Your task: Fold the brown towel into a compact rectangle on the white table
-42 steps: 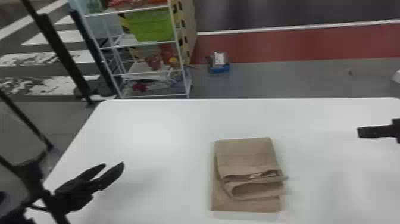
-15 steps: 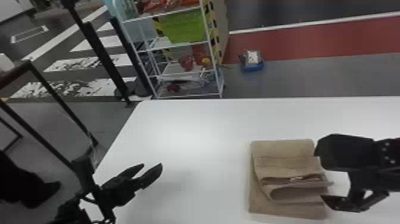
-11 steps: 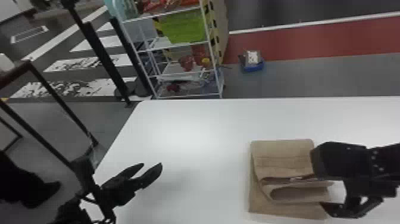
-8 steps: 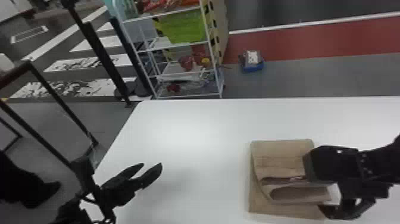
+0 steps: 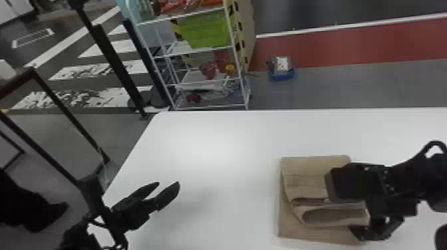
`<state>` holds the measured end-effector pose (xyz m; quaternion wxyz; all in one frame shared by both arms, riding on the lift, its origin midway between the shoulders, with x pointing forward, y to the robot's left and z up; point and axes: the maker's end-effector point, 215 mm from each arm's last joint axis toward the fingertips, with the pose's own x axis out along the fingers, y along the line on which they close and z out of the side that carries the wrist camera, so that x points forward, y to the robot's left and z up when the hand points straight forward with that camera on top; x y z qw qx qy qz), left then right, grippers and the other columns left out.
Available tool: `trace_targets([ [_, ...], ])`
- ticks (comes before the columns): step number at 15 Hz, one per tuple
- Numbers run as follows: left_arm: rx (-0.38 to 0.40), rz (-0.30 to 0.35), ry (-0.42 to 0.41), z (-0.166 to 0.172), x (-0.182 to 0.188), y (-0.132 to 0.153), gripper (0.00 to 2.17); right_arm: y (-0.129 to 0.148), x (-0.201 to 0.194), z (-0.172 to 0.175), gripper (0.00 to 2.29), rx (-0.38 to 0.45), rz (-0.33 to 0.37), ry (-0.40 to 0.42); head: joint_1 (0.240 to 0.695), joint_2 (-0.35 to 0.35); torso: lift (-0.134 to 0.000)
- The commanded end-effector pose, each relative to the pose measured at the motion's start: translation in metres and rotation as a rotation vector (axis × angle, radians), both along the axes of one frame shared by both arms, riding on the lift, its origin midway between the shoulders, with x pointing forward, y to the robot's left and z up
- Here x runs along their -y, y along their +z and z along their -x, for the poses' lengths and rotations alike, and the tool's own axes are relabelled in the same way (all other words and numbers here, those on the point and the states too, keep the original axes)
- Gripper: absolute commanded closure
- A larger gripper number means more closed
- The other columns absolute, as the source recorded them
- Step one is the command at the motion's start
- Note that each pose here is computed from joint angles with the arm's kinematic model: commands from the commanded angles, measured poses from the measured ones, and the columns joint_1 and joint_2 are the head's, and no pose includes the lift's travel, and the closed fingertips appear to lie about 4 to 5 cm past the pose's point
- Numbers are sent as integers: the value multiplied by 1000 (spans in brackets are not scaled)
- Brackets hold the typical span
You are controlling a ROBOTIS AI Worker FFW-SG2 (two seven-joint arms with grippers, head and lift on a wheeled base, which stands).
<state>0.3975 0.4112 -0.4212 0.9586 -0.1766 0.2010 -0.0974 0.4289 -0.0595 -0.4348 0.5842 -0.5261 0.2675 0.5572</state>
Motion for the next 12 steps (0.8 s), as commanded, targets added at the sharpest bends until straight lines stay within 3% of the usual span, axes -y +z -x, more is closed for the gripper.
trace_targets([
  [1,0,3,1,0,1,-1,33,-2,-2,4,147,-17,10,12,695,350,-124],
  [7,3,2,3,0,0,-1,33,-2,-7,-2,404,-10,16,12,695,350,-124],
  [12,5,2,-2,0,2,0,33,-1,-7,-11,475,-10,18,-11,695,350,-124],
])
